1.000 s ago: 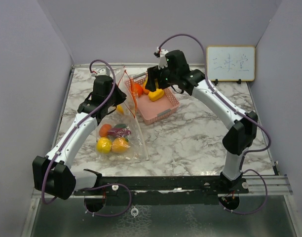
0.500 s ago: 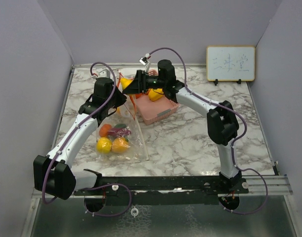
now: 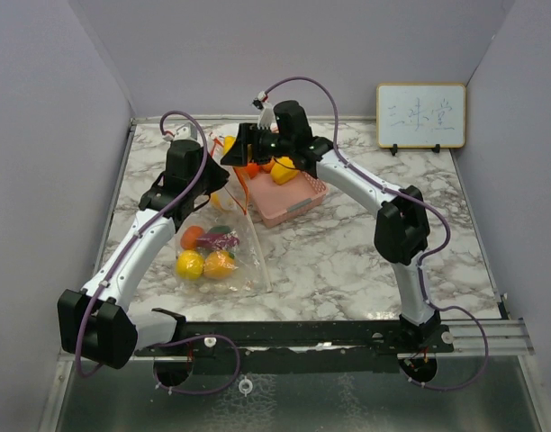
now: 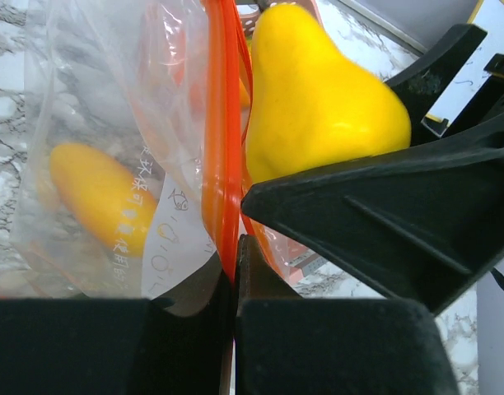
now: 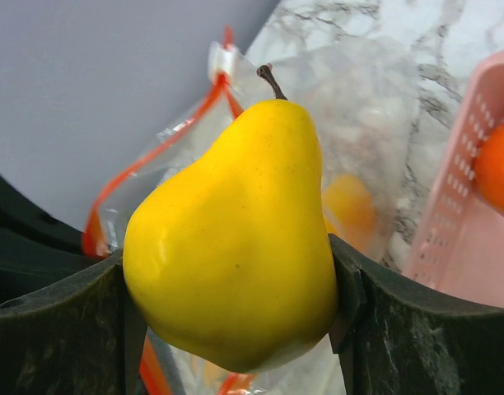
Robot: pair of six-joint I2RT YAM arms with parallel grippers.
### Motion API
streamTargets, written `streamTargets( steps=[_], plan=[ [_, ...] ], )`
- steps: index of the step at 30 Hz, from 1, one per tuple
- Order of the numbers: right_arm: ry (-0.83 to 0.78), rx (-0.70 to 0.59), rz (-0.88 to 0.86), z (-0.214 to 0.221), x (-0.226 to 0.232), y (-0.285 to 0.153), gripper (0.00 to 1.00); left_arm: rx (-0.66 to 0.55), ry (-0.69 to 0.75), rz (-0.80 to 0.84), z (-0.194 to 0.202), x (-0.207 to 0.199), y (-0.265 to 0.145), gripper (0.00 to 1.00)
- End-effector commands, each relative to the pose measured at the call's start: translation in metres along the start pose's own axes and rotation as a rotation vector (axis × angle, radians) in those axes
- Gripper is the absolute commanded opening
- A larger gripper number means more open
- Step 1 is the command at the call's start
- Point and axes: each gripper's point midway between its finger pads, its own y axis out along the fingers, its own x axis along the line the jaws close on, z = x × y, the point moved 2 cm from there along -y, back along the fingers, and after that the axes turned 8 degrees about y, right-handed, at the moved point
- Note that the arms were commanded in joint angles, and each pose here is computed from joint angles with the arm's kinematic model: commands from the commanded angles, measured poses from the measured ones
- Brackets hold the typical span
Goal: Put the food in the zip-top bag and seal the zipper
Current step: Place the fake fruit in the zipper food storage bag.
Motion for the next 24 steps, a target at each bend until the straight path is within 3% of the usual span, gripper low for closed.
streamTargets(
  steps=[1, 5, 9, 24],
  plan=[
    [-0.136, 0.001, 0.098, 0.009, -0.004, -0.025, 0.4, -0.084, 0.043, -0.017, -0.026, 0.0, -0.014, 0.0],
    [-0.212, -0.076, -0.061, -0.001, 0.04, -0.051, 0.41, -0.077, 0.044, -0.038, -0.02, 0.008, -0.01, 0.0],
    [-0.222, -0.049, -0.178, 0.002, 0.07, -0.065, 0.4, -0.082, 0.05, -0.036, -0.018, 0.012, -0.01, 0.0],
    [-0.011, 0.132, -0.383, 0.03, 0.086, -0.054, 0.37, -0.146, 0.085, 0.051, -0.01, 0.011, -0.019, 0.0]
  ],
)
